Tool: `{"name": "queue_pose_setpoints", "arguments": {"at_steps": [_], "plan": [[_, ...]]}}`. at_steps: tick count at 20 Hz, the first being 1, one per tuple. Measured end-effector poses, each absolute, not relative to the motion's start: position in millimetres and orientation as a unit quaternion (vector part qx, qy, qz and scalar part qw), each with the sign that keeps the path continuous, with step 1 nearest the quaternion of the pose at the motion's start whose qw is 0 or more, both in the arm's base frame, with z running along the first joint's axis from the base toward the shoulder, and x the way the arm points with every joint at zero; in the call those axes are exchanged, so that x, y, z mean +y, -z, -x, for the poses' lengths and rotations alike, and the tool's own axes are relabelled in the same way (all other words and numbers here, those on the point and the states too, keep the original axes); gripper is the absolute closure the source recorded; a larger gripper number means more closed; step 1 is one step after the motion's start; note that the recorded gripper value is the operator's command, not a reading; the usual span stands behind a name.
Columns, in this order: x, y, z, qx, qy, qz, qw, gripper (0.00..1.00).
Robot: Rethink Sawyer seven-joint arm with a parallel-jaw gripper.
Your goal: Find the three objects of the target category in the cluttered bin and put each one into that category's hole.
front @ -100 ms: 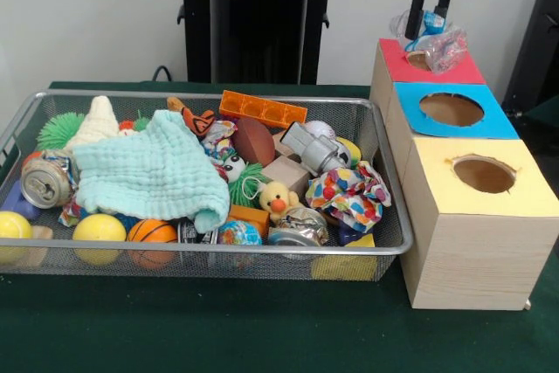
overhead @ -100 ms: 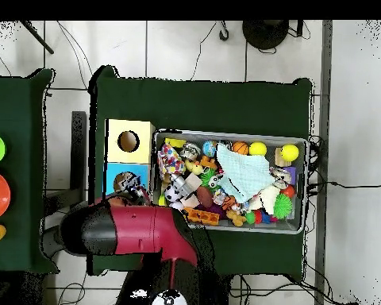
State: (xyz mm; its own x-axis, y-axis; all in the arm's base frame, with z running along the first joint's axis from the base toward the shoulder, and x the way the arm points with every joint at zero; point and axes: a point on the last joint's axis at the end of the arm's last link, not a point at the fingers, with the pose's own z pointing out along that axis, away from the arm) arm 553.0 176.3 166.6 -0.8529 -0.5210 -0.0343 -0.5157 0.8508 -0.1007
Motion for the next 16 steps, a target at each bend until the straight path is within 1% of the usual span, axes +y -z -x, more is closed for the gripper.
{"name": "queue_pose_setpoints", "arguments": {"at_steps": [10, 16], "plan": [[184, -131, -551, 0.967, 0.053, 0.246, 0.049, 1.0], [188, -110, -546, 0.969, 0.055, 0.237, 0.048, 1.0]]}}
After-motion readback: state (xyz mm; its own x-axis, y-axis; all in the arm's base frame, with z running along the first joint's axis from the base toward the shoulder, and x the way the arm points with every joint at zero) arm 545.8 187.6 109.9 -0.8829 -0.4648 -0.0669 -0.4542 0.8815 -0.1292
